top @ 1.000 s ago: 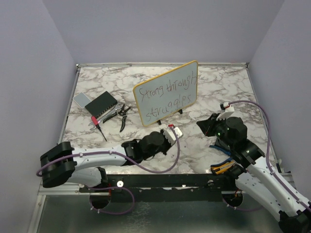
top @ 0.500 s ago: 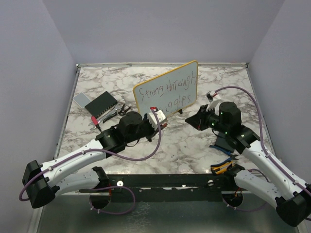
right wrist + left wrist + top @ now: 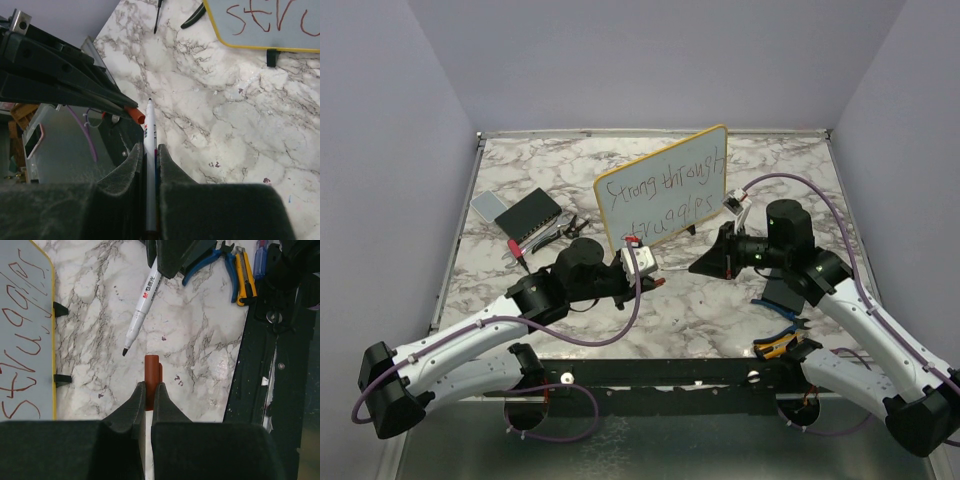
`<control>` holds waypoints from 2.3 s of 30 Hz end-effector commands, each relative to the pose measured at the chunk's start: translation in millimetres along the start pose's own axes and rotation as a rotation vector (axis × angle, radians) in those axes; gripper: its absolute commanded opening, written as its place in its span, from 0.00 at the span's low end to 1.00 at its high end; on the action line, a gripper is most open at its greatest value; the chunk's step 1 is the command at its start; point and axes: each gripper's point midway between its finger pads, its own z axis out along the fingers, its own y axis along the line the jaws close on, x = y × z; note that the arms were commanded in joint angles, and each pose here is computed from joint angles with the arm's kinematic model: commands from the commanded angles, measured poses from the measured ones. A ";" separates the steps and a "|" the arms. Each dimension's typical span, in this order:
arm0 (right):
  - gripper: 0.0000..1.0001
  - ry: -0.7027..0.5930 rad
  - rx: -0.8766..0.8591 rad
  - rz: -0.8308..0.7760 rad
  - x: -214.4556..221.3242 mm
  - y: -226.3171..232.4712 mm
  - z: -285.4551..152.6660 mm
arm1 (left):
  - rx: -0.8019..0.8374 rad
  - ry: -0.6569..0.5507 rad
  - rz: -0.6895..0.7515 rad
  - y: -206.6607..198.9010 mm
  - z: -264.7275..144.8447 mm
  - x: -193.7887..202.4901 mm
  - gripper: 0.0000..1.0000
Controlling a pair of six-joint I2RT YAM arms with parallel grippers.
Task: Write a sentence on the whiteboard
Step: Close the pen cap.
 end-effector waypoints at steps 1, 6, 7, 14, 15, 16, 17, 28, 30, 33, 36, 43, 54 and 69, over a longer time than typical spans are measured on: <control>0.01 0.046 -0.057 -0.010 3.1 17.7 -11.1 | 0.035 -0.007 0.011 -7.4 -5.7 4.8 0.00; 0.01 0.040 -0.082 -0.021 -2.1 27.7 -16.2 | 0.041 -0.009 0.009 -9.7 -8.4 5.9 0.00; 0.01 0.039 -0.082 -0.024 -2.7 28.2 -16.9 | 0.041 -0.008 0.008 -10.2 -8.9 6.5 0.00; 0.01 0.083 -0.109 -0.017 4.0 33.1 -19.0 | 0.030 -0.030 0.007 -9.9 -14.3 2.6 0.00; 0.01 0.089 -0.123 -0.015 4.5 35.3 -19.2 | 0.034 -0.031 0.007 -10.8 -14.6 2.6 0.00; 0.01 0.093 -0.137 -0.011 5.2 37.4 -19.4 | 0.038 -0.035 0.006 -11.7 -15.2 1.8 0.00; 0.01 0.096 -0.147 -0.009 5.6 39.0 -19.4 | 0.042 -0.037 0.005 -13.0 -15.9 1.6 0.00; 0.01 0.100 -0.147 -0.003 6.4 38.2 -18.4 | 0.056 -0.071 0.003 -17.9 -22.7 -4.4 0.00; 0.01 0.102 -0.149 0.000 6.9 38.3 -18.0 | 0.057 -0.075 0.002 -18.3 -23.3 -4.8 0.00; 0.00 0.106 -0.154 0.004 7.1 38.3 -17.2 | 0.066 -0.086 0.001 -20.3 -24.4 -7.5 0.00; 0.01 0.112 -0.163 0.009 8.2 38.8 -16.1 | 0.076 -0.090 0.001 -22.0 -24.6 -8.2 0.00; 0.01 0.114 -0.181 0.012 9.0 40.7 -15.4 | 0.077 -0.104 0.002 -22.4 -25.2 -11.7 0.00; 0.00 0.130 -0.181 0.024 15.5 37.6 -14.0 | 0.080 -0.117 0.002 -23.3 -26.4 -14.4 0.00; 0.00 0.133 -0.196 0.027 16.6 38.9 -13.6 | 0.088 -0.130 0.008 -25.1 -27.9 -17.2 0.00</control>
